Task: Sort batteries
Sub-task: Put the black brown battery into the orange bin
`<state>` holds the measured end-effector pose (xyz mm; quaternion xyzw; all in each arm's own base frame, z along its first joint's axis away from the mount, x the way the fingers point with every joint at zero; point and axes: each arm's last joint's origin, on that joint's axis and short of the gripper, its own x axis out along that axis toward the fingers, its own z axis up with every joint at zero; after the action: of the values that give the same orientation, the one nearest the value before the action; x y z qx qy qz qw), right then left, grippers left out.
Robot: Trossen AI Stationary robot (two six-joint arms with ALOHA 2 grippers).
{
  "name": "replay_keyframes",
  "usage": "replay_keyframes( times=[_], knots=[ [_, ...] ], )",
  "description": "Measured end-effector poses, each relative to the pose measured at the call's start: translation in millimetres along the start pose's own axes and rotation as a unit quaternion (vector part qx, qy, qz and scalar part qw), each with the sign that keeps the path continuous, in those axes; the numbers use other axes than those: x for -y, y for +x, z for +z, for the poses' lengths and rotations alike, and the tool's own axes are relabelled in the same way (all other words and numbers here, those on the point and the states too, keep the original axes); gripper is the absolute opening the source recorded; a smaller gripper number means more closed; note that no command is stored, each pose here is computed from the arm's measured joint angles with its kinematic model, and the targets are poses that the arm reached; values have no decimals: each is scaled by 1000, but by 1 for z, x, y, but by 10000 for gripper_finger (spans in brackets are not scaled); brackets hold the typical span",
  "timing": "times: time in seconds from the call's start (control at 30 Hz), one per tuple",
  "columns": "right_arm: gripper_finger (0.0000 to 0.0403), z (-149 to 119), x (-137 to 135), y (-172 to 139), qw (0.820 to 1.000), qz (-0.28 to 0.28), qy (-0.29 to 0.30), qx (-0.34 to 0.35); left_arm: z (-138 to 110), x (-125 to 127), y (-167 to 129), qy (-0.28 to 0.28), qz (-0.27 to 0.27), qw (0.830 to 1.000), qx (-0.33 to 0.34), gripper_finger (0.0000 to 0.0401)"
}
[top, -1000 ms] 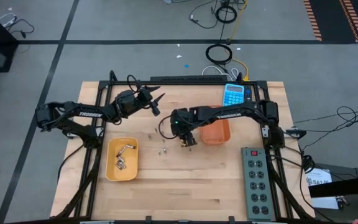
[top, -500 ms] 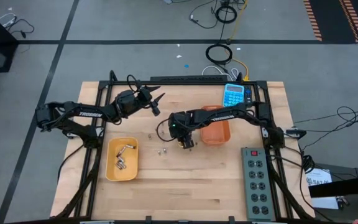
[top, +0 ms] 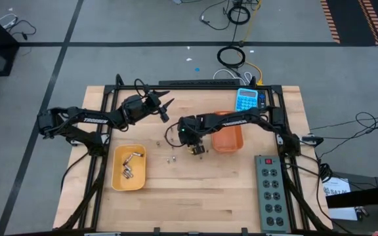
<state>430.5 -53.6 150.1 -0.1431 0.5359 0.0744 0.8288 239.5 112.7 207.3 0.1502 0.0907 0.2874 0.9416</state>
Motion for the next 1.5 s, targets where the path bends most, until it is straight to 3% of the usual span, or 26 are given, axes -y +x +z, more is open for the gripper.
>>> replay_keyframes(
  times=[0.23,0.4,0.63,0.73,0.83,1.07,1.17,1.3,1.37,1.5],
  knots=[
    [29,21,11,-80,997,-82,1,1,-2,0,0,2,-3,1000,-8,192],
    [29,-6,9,-124,990,-79,105,-48,-6,1,0,2,-28,999,-24,192],
    [30,-82,-23,-95,968,-54,231,-77,-8,2,1,-12,-57,998,-22,192],
    [52,-102,-28,-86,956,-66,281,-41,-8,3,1,-19,-68,997,-19,192],
    [85,-115,-29,-82,944,-69,317,-56,-7,3,1,-24,-68,997,-19,192],
    [131,-107,-25,-95,947,-72,306,-71,-7,3,1,-26,-68,997,-19,192],
    [134,-84,-13,-120,952,-110,279,-57,-8,3,1,-26,-68,997,-19,192],
    [136,-53,0,-147,961,-135,240,15,-8,3,1,-26,-69,997,-20,192],
    [136,-42,4,-147,964,-125,230,41,-8,3,1,-25,-69,997,-21,192],
    [136,-30,8,-115,972,-63,220,48,-9,4,1,-23,-70,997,-24,192]
  ],
)
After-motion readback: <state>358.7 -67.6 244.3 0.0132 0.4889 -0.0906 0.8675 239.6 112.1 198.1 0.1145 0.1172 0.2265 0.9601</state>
